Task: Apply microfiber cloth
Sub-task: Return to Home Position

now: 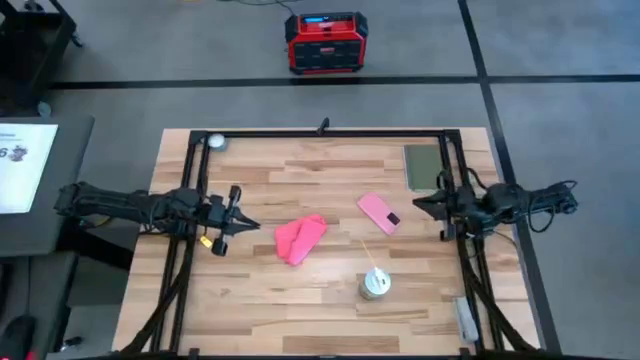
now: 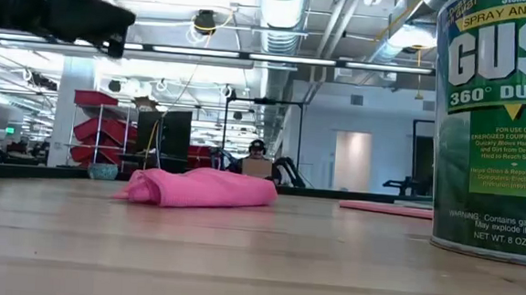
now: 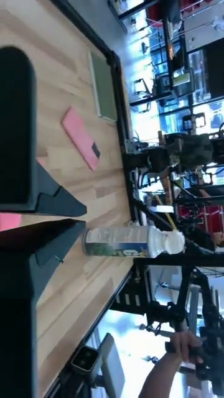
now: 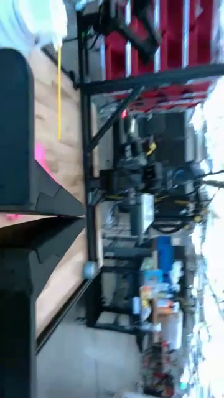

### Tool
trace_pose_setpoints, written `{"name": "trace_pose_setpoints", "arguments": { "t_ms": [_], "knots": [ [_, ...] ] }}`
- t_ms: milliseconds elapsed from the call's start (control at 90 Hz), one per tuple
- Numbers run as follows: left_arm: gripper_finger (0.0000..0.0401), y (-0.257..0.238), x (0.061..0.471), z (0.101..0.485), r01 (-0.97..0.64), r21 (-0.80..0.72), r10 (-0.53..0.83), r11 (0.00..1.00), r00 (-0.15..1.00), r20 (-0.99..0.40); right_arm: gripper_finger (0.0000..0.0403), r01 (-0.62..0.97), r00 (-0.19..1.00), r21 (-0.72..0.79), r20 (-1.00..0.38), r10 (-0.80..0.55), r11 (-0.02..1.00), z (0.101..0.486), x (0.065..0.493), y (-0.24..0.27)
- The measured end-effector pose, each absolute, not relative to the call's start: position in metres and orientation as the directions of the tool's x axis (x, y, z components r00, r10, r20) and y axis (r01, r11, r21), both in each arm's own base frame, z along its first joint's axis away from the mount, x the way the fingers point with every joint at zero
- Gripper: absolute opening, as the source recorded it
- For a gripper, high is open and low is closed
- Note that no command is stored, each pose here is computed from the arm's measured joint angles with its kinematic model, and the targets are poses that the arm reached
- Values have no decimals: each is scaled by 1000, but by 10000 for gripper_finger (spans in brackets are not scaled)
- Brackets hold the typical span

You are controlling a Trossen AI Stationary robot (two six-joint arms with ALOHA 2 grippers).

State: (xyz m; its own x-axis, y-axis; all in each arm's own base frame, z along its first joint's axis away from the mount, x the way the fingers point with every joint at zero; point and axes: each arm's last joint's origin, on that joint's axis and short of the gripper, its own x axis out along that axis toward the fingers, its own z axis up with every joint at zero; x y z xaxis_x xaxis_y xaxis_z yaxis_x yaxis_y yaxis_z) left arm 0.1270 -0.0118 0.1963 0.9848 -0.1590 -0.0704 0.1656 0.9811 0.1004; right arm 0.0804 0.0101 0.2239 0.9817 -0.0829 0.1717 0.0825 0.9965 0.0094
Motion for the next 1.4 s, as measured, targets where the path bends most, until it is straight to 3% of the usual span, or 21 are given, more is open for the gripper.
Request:
{"name": "trace_pose_setpoints", "arguments": {
  "t_ms": [322,678,956,1156,1400],
  "knots": [
    [0,-9,124,163,174,102,-166,979,983,-82,0,67,992,-46,114,-61,997,213,85,12],
    [0,-2,122,154,209,140,-188,968,971,-147,0,62,995,-62,85,-57,996,209,85,12],
    [0,0,122,150,216,129,-191,968,965,-180,0,53,997,-36,65,-50,998,172,95,14],
    [0,4,122,151,105,145,-79,984,982,-173,0,58,995,-32,84,-55,998,174,95,14],
    [0,6,121,144,23,77,-3,997,968,-249,0,161,985,16,59,-162,987,172,96,9]
  ]
}}
